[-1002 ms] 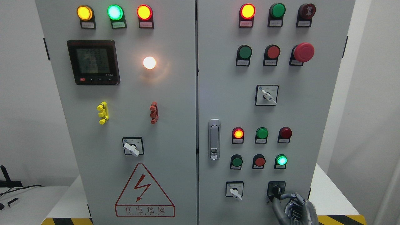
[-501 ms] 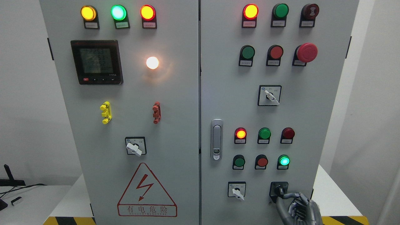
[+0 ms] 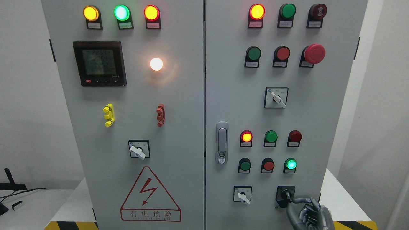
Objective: Trip black knob to open circuit
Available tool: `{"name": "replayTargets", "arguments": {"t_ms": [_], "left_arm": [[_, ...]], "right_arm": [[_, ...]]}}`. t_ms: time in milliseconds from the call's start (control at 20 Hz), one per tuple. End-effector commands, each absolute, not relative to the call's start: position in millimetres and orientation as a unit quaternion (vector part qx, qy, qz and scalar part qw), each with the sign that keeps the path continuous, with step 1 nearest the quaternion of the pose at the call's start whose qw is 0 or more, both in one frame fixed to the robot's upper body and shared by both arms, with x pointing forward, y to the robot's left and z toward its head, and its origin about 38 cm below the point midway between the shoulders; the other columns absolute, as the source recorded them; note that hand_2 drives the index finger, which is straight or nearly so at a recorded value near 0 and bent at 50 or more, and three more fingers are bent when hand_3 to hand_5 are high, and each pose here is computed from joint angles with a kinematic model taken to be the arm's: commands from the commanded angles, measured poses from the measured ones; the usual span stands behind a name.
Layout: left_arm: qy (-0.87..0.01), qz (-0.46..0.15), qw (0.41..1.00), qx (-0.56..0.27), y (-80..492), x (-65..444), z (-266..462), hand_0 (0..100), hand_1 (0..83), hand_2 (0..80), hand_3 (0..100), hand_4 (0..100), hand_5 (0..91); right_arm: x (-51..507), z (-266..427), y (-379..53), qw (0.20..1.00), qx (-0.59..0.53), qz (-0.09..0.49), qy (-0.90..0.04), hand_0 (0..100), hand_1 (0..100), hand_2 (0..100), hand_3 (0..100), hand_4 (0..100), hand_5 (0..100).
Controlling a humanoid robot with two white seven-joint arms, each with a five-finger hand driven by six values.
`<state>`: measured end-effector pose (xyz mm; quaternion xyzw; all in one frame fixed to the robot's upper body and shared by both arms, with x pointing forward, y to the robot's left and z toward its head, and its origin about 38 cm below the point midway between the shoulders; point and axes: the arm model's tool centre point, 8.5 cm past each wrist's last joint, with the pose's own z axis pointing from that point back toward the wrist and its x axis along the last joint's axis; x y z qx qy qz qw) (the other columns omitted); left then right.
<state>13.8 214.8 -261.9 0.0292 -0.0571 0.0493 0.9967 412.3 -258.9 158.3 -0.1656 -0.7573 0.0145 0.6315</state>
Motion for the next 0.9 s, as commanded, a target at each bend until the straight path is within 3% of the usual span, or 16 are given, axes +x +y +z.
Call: {"name": "replayTargets", "arguments": {"t_ms": [0,250,401,451,551,651,701,801,851], "left_arm": [[-0.057,0.052,0.997,0.029,214.6,13.7,-261.9,12,38.9,0.0,0,0,0.0],[-0.057,0.052,0.997,0.029,214.6,13.7,-261.9,12,38.9,0.0,0,0,0.0],[-0.057,0.052,0.997,0.029,214.6,13.7,-261.9,12,38.9,0.0,0,0,0.0],[-0.057,0.052,0.997,0.029,214.6,13.7,-261.9,12,38.9,0.0,0,0,0.0],[-0.057,0.052,0.997,0.030,215.6,13.8,-261.9,12,38.9,0.0,0,0,0.0],[-0.057,0.052,0.997,0.029,214.6,13.7,-261.9,12,38.9,0.0,0,0,0.0],[-0.057,0.052,0.997,0.029,214.6,13.7,-261.9,12,38.9,0.0,0,0,0.0],[-0.057,0.052,0.997,0.030,215.6,13.8,-261.9,12,38.9,0.0,0,0,0.0],[-0.057,0.052,0.997,0.029,214.6,13.7,-261.9,12,38.9,0.0,0,0,0.0]], "right_arm": [[400.6,151.6,-256.8,0.622,-0.159,0.014,-0.767,47,72,50,91,97,100],[368.2,139.8,-262.0,0.589,-0.157,0.031,-0.792,49,67,48,91,98,100],[338.6,127.6,-257.8,0.566,-0.133,0.066,-0.811,47,52,42,88,91,93],[328.0,123.7,-257.5,0.564,-0.126,0.080,-0.812,39,42,39,82,81,88],[307.4,118.8,-259.5,0.559,-0.118,0.106,-0.814,35,29,30,64,60,69],[290.2,115.8,-259.4,0.558,-0.110,0.126,-0.812,31,19,18,36,33,42],[282.0,113.6,-260.7,0.562,-0.104,0.137,-0.809,29,16,13,29,26,35],[267.3,110.5,-264.6,0.572,-0.087,0.154,-0.801,23,0,0,9,4,17],[261.2,110.0,-266.0,0.575,-0.081,0.152,-0.800,19,0,0,5,0,12]]}}
